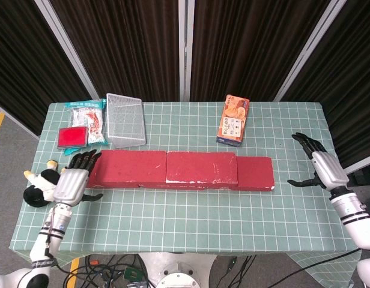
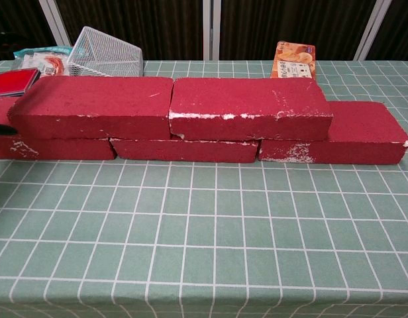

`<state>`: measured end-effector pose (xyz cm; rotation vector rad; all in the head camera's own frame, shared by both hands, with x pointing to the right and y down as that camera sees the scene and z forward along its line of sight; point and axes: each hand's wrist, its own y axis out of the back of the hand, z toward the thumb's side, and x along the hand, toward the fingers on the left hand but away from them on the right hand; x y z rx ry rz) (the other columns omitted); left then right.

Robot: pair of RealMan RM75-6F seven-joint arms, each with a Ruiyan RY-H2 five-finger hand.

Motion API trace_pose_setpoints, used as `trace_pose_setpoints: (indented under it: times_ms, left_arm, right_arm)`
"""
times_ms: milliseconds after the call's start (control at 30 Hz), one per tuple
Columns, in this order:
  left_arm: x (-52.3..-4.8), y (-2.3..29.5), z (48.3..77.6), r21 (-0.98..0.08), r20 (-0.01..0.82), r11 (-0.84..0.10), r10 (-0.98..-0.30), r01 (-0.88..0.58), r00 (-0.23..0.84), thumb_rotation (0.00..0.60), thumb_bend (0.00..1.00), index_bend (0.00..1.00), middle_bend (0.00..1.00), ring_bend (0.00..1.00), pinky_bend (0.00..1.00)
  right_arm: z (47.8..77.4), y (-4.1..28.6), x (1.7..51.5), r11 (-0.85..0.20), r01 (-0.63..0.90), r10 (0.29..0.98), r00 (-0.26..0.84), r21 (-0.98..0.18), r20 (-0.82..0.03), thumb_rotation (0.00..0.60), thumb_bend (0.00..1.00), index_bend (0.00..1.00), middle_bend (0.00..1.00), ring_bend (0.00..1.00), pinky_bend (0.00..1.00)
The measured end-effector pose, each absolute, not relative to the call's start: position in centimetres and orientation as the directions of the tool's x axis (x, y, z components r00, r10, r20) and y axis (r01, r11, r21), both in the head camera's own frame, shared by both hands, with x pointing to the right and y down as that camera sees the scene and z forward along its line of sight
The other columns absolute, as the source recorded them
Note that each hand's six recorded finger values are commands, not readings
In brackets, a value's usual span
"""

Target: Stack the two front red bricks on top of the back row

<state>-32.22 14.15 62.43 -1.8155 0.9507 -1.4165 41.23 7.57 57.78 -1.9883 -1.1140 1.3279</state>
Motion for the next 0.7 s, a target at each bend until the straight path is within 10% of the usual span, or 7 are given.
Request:
trace_pose_setpoints:
  times_ms: [700]
  left_arm:
    - [-46.0, 22.5, 57.5, -0.822, 0.561, -0.557, -0.828, -0.119, 0.005, 0.600, 0.00, 0.04, 0.00, 0.00, 0.00]
  right_arm:
    - [54.6, 20.1, 48.5, -0.413, 0.123, 0.907, -0.037, -0.902, -0.420, 0.600, 0.00, 0.00, 0.00, 0.00, 0.00]
